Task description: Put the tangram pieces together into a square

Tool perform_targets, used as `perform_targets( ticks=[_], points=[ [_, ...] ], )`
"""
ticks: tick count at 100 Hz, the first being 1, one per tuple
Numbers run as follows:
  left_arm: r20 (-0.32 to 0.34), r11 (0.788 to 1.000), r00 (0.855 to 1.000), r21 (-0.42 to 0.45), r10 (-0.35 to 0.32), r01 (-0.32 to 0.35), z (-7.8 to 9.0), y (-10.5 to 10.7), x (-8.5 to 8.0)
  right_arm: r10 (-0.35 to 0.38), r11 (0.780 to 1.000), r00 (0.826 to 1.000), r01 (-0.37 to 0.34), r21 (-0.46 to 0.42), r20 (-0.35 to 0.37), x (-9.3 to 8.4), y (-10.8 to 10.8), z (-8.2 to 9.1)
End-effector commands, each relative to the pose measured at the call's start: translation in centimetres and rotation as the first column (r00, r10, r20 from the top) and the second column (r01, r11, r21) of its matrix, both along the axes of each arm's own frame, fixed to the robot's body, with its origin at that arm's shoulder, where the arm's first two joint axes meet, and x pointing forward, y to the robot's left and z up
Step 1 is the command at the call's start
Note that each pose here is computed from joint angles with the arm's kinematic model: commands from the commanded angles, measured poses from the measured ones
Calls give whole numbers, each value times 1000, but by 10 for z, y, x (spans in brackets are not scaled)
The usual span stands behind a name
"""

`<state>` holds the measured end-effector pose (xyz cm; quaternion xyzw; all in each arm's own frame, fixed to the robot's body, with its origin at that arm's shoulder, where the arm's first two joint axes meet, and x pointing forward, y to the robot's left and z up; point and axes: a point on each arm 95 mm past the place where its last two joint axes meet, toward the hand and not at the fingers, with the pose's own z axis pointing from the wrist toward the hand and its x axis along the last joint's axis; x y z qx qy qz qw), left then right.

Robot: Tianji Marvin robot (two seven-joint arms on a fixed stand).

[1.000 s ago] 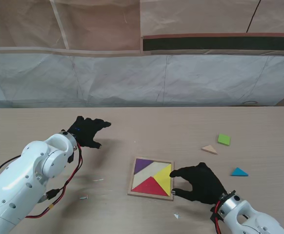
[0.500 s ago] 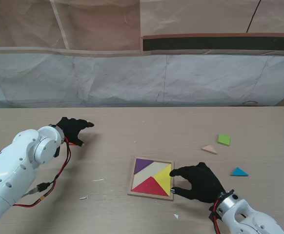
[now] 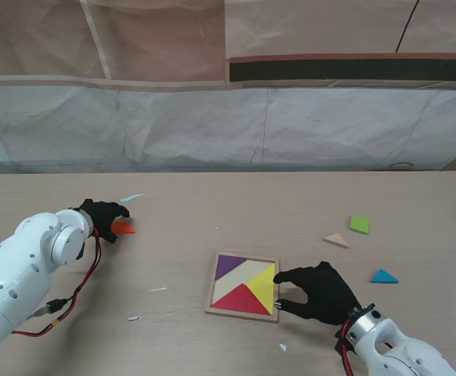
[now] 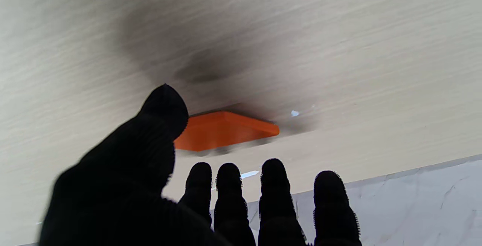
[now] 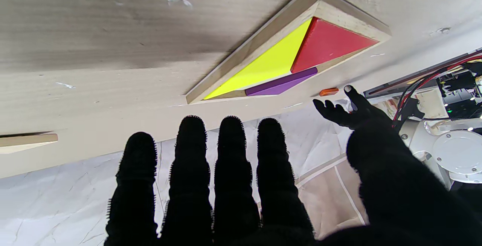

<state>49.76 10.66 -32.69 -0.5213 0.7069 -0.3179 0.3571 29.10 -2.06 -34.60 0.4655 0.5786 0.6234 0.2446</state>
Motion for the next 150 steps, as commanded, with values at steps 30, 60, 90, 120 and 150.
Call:
perform_targets(
  ticks=[30, 60, 90, 120, 150],
  points=[
    [-32, 1000, 999, 15, 25, -25, -20, 9, -10, 7, 1000, 1000, -7, 0, -9, -2, 4, -1],
    [-48, 1000, 999, 14, 1, 0, -34, 4, -16, 11, 1000, 1000, -11, 0, -4, -1, 5, -1],
    [-34, 1000, 999, 8, -23, 24, -44, 1, -24, 9, 1000, 1000, -9, -2, -5, -2, 5, -1],
    [43, 999, 998, -15, -49, 50, -50, 0, -30, 12, 1000, 1000, -12, -2, -9, -2, 6, -1],
    [63, 997, 996, -50, -57, 61, -42, -3, -34, 14, 1000, 1000, -14, -3, -8, -3, 6, -1]
  ],
)
